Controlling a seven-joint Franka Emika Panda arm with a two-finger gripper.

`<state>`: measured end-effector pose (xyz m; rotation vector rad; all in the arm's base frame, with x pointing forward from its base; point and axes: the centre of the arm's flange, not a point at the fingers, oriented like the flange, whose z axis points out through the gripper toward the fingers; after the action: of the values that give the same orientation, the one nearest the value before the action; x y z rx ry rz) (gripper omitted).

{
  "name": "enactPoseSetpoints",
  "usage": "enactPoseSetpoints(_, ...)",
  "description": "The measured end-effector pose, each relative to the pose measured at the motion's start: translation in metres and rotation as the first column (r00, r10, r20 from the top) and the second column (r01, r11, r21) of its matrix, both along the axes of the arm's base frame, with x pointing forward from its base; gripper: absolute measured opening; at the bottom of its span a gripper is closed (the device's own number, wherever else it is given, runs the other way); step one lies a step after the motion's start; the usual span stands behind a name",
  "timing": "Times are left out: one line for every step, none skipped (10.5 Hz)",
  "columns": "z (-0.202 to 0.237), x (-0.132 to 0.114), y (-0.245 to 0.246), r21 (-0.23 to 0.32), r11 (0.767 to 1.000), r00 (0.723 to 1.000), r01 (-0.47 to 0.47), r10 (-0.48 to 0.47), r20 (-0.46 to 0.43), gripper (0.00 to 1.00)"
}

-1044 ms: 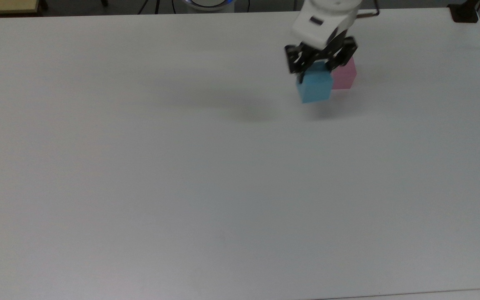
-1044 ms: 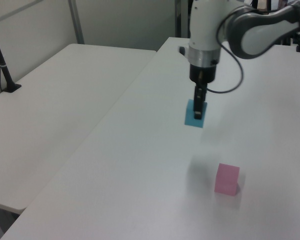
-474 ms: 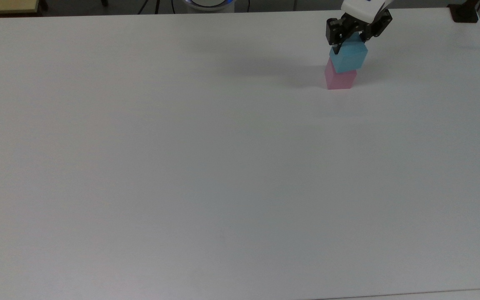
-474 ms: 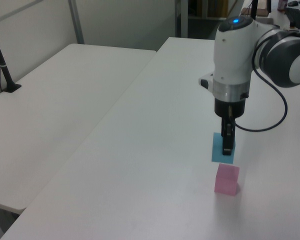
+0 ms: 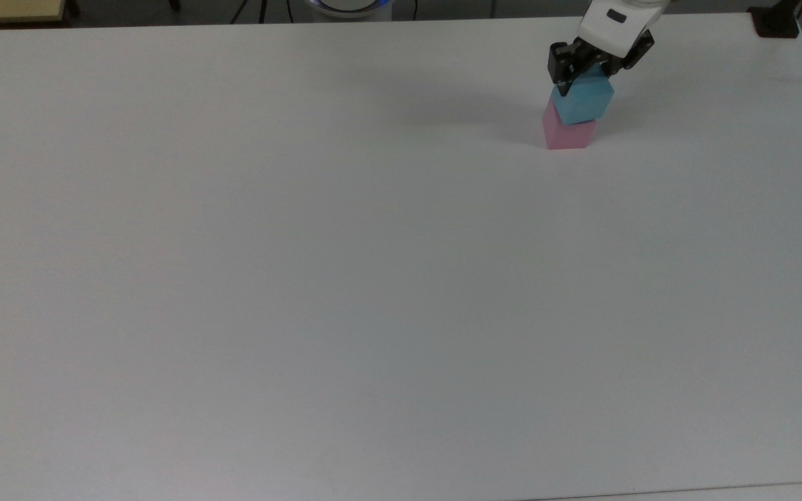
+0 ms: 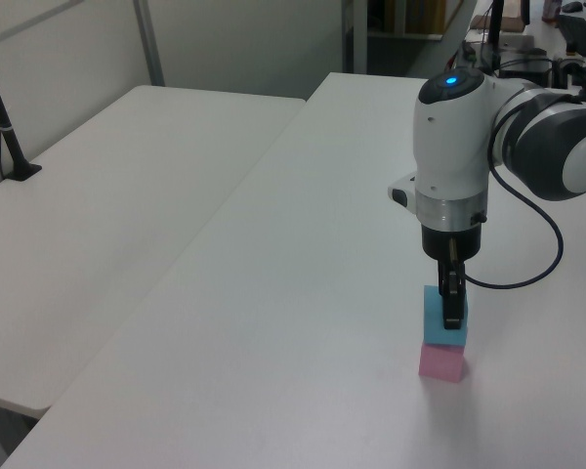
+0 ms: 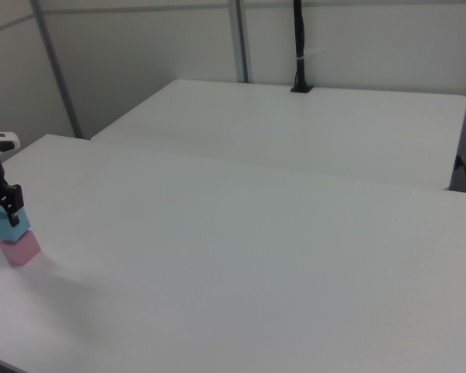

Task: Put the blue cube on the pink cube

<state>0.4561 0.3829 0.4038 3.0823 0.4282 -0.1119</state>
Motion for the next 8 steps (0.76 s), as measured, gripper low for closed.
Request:
enactPoseSetpoints(-0.002, -0.002, 0.001, -0.003, 1.0, 1.0, -0.002, 0.002, -0.003, 0.56)
enactPoseSetpoints(-0.004, -0.003, 0.0, -0.007, 1.0, 1.0, -0.003, 0.003, -0.008, 0.56)
enactPoseSetpoints(-0.007, -0.004, -0.001, -0.011, 1.0, 1.0, -0.003, 0.003, -0.013, 0.6)
enactPoseSetpoints(-0.011, -0.005, -0.002, -0.019, 1.0, 1.0, -0.003, 0.003, -0.023, 0.74)
enactPoseSetpoints(-0.014, -0.007, -0.003, -0.031, 1.0, 0.999, -0.004, 0.003, -0.037, 0.87)
enactPoseSetpoints(-0.016, -0.009, -0.005, -0.043, 0.999, 0.999, -0.004, 0.002, -0.051, 1.0)
enactPoseSetpoints(-0.017, -0.01, -0.006, -0.058, 0.998, 0.998, 0.008, -0.012, -0.063, 1.0)
enactPoseSetpoints(-0.016, -0.011, -0.007, -0.065, 0.997, 0.997, 0.028, -0.032, -0.065, 1.0)
